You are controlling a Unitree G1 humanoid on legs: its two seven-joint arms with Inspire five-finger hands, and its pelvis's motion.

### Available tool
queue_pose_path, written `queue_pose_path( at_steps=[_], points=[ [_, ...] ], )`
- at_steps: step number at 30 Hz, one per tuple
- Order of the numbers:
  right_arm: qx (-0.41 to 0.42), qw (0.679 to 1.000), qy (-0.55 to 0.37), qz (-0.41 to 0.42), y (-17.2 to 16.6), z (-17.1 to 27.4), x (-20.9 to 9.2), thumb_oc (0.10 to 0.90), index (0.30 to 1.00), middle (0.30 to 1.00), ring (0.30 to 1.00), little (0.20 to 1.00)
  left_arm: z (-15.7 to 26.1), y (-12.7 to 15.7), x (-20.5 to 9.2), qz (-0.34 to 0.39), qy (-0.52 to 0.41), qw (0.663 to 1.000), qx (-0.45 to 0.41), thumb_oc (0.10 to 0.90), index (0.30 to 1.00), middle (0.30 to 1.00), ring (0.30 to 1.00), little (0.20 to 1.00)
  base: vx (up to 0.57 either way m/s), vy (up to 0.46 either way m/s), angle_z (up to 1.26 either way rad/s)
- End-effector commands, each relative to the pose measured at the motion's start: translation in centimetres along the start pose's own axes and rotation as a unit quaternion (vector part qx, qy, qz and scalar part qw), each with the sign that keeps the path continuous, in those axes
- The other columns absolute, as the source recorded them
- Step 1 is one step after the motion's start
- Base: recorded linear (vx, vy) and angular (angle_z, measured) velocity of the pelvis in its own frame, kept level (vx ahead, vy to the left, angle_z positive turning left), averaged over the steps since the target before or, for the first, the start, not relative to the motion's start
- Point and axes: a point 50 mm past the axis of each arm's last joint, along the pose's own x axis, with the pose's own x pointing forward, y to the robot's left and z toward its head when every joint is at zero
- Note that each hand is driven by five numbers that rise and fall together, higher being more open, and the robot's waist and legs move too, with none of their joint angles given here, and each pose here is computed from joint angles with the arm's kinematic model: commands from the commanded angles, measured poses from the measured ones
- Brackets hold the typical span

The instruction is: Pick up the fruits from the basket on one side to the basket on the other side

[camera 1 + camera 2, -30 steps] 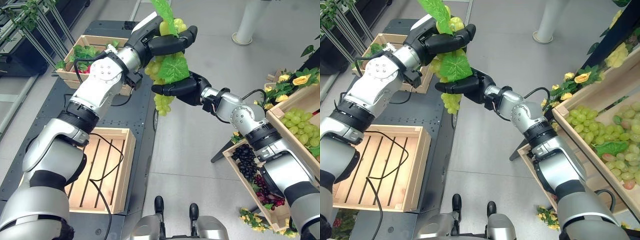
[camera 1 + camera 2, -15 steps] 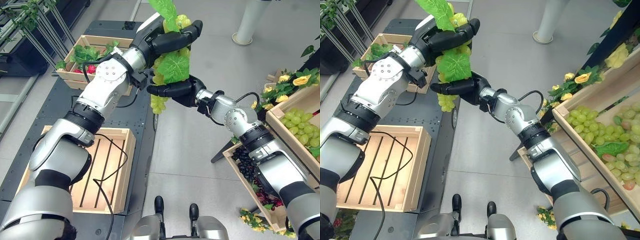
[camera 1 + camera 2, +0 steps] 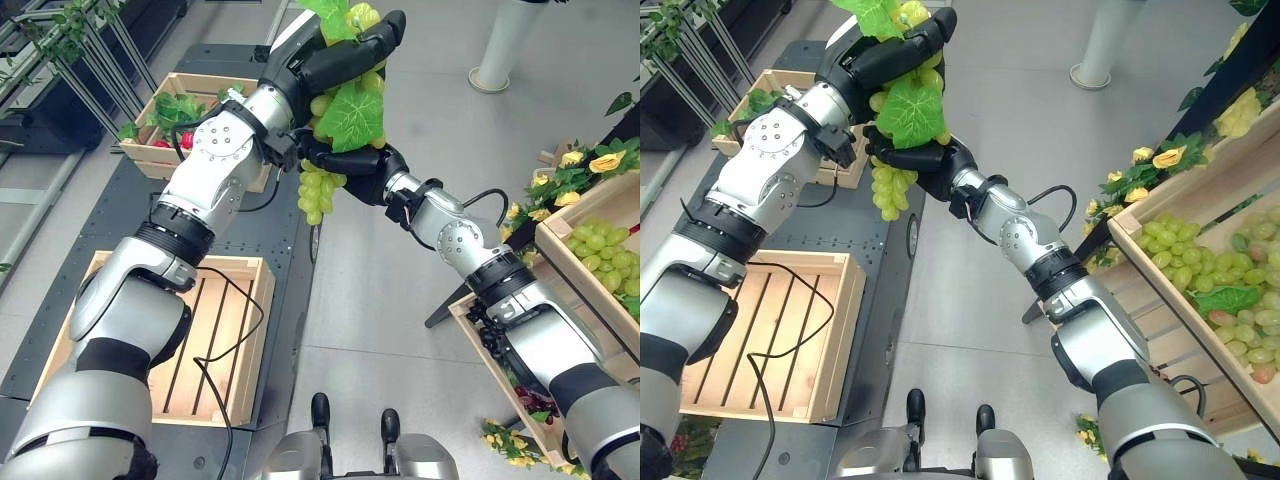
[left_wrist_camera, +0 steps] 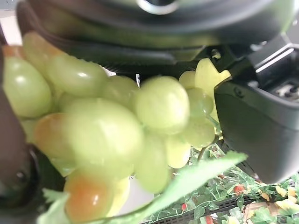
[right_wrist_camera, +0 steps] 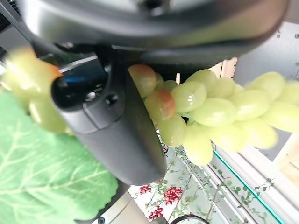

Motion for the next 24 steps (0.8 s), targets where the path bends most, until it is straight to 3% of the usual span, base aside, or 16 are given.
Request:
queue_pose_path(
  at_steps=[1, 3, 4, 5, 17, 24],
  points=[
    [0.11, 0.989, -0.097, -0.016, -0.6, -1.3, 0.0, 0.4, 0.3, 0.3, 0.3, 0.3, -4.6, -0.1, -0.8, 0.077, 0.013, 0.992, -0.096, 0.4, 0.3, 0.3, 0.3, 0.3, 0.0, 0.0, 0.0],
    [0.107, 0.989, -0.095, -0.021, -1.0, -1.3, -0.2, 0.4, 0.3, 0.3, 0.3, 0.3, -4.8, 0.1, -0.9, 0.085, 0.018, 0.992, -0.097, 0.417, 0.326, 0.326, 0.326, 0.326, 0.0, 0.0, 0.0],
    [0.105, 0.99, -0.095, -0.024, -1.3, -1.4, -0.4, 0.4, 0.3, 0.3, 0.3, 0.3, -5.0, 0.4, -1.1, 0.095, 0.026, 0.99, -0.097, 0.543, 0.514, 0.514, 0.514, 0.514, 0.0, 0.0, 0.0],
    [0.103, 0.99, -0.095, -0.027, -1.5, -1.4, -0.5, 0.4, 0.3, 0.3, 0.3, 0.3, -5.2, 0.7, -1.3, 0.109, 0.035, 0.989, -0.097, 0.8, 0.9, 0.9, 0.9, 0.9, 0.0, 0.0, 0.0],
    [0.046, 0.992, -0.075, -0.088, -5.5, -2.1, -3.8, 0.4, 0.3, 0.3, 0.3, 0.3, -6.8, 5.4, -5.3, 0.244, 0.078, 0.966, -0.044, 0.8, 0.9, 0.9, 0.9, 0.9, 0.0, 0.001, -0.01],
    [-0.017, 0.991, -0.037, -0.13, -8.3, -3.1, -6.8, 0.4, 0.3, 0.3, 0.3, 0.3, -8.0, 7.1, -8.0, 0.27, 0.111, 0.956, -0.016, 0.8, 0.9, 0.9, 0.9, 0.9, 0.0, 0.002, 0.0]
  ],
)
